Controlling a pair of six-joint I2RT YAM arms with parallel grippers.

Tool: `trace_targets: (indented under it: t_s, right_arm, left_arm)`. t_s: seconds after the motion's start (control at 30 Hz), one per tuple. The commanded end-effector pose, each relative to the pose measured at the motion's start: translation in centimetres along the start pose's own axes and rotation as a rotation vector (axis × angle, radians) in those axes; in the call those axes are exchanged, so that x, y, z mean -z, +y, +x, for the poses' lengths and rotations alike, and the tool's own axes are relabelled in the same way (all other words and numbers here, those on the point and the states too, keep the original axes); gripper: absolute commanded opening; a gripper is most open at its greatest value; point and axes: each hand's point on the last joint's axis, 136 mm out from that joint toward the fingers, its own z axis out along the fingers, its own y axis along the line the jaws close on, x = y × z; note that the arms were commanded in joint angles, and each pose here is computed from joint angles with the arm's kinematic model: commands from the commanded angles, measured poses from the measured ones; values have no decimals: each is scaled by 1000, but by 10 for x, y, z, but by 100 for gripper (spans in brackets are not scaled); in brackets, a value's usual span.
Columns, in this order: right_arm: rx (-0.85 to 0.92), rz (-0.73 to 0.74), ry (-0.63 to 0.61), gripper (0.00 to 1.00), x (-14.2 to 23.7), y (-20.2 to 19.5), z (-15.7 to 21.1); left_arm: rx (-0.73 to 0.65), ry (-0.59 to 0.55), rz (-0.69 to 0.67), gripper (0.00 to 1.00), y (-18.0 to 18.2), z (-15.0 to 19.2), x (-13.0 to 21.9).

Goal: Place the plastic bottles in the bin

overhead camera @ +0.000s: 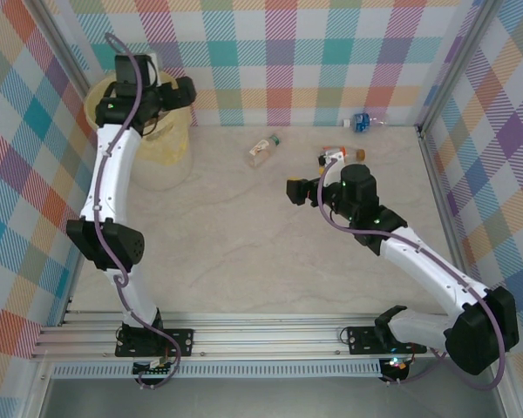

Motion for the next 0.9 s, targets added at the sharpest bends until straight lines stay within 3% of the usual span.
trace_targets:
  t_s: [0.0, 0.23, 0.43, 0.87]
  right_arm:
    - [-34, 39, -86, 100, 9, -4, -18]
    - [-71, 57, -58, 100, 12, -7, -14]
    - [-105, 30, -39, 100, 15, -2, -13]
    - [-88, 33, -38, 100, 20, -1, -16]
  left_arm:
    - [-4, -55, 153, 100, -48, -8, 15]
    - [-14, -2, 270, 100, -101, 25, -5]
    - [-25, 89, 302, 100, -121, 70, -46]
    - [-123, 242, 302, 100, -119, 160, -148]
